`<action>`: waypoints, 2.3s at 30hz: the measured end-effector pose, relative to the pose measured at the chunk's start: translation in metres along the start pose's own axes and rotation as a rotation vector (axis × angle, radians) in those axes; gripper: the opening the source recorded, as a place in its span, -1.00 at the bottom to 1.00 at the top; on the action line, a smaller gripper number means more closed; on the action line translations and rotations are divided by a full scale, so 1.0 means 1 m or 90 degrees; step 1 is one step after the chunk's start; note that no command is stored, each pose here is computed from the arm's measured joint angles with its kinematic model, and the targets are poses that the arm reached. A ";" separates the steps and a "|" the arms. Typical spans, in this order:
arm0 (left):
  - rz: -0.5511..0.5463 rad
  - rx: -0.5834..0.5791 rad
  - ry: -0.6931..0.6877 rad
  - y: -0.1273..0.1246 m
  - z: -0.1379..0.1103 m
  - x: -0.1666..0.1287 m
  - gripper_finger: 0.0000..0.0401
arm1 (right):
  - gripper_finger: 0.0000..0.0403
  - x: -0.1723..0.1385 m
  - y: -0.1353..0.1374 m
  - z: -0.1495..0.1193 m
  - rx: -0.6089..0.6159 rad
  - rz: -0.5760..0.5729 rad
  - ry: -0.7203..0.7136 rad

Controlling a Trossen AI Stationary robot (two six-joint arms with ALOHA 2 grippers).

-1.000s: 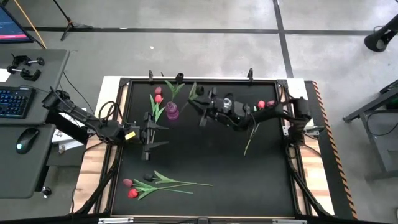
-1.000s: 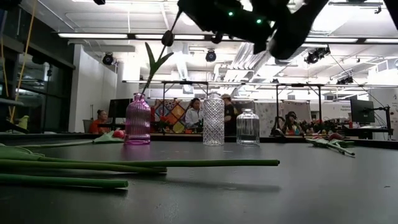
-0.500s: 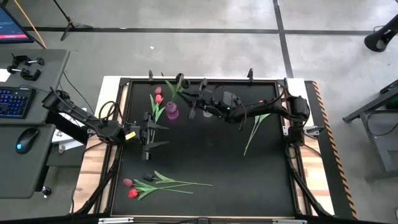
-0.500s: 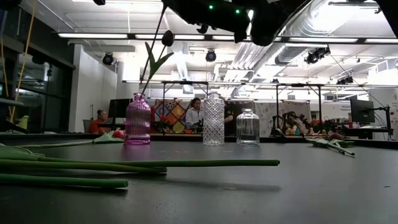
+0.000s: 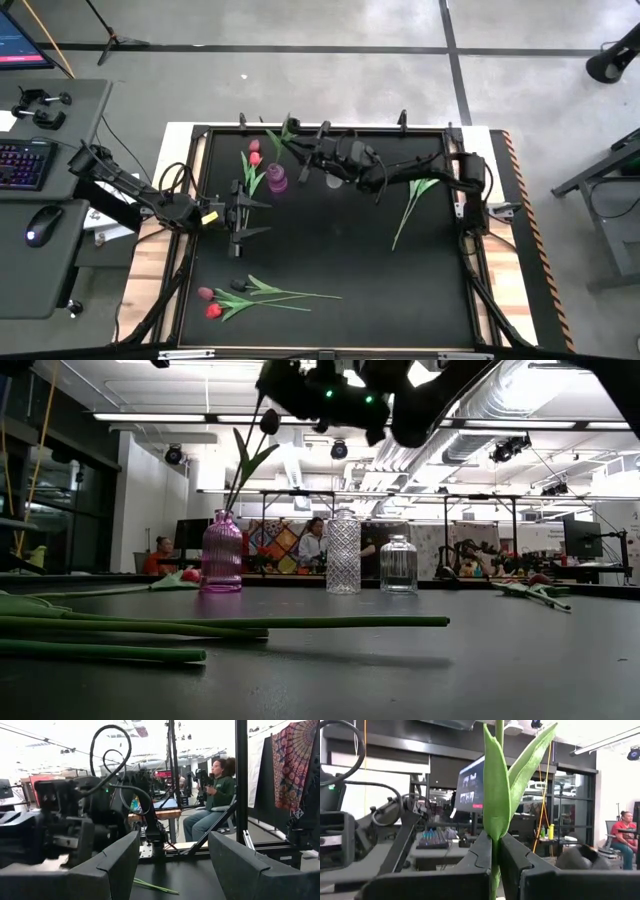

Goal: Sort flowers into vase by color
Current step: Put the top black flower into the transparent purple vase

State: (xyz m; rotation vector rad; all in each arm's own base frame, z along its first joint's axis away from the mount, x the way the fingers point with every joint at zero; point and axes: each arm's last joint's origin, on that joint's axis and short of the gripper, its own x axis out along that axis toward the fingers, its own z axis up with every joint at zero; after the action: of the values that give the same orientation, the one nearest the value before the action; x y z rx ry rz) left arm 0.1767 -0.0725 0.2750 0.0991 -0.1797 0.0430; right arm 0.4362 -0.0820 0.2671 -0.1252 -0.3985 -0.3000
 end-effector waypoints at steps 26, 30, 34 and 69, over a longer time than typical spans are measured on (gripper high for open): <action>-0.001 0.003 0.004 0.000 -0.001 0.000 0.12 | -1.00 0.024 0.004 0.009 -0.020 0.017 0.034; 0.015 0.004 0.009 0.000 -0.001 0.000 0.12 | -1.00 0.024 0.005 0.007 -0.021 0.020 0.051; 0.024 0.006 0.015 0.001 -0.002 0.000 0.12 | -1.00 0.024 0.005 0.006 -0.023 0.021 0.054; 0.024 0.006 0.014 0.001 -0.002 0.000 0.12 | -1.00 0.021 0.008 -0.010 0.046 0.005 0.167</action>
State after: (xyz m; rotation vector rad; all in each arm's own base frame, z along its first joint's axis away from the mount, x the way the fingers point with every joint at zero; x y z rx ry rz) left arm 0.1769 -0.0716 0.2734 0.1047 -0.1589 0.0824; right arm 0.4606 -0.0815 0.2659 -0.0166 -0.1489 -0.2891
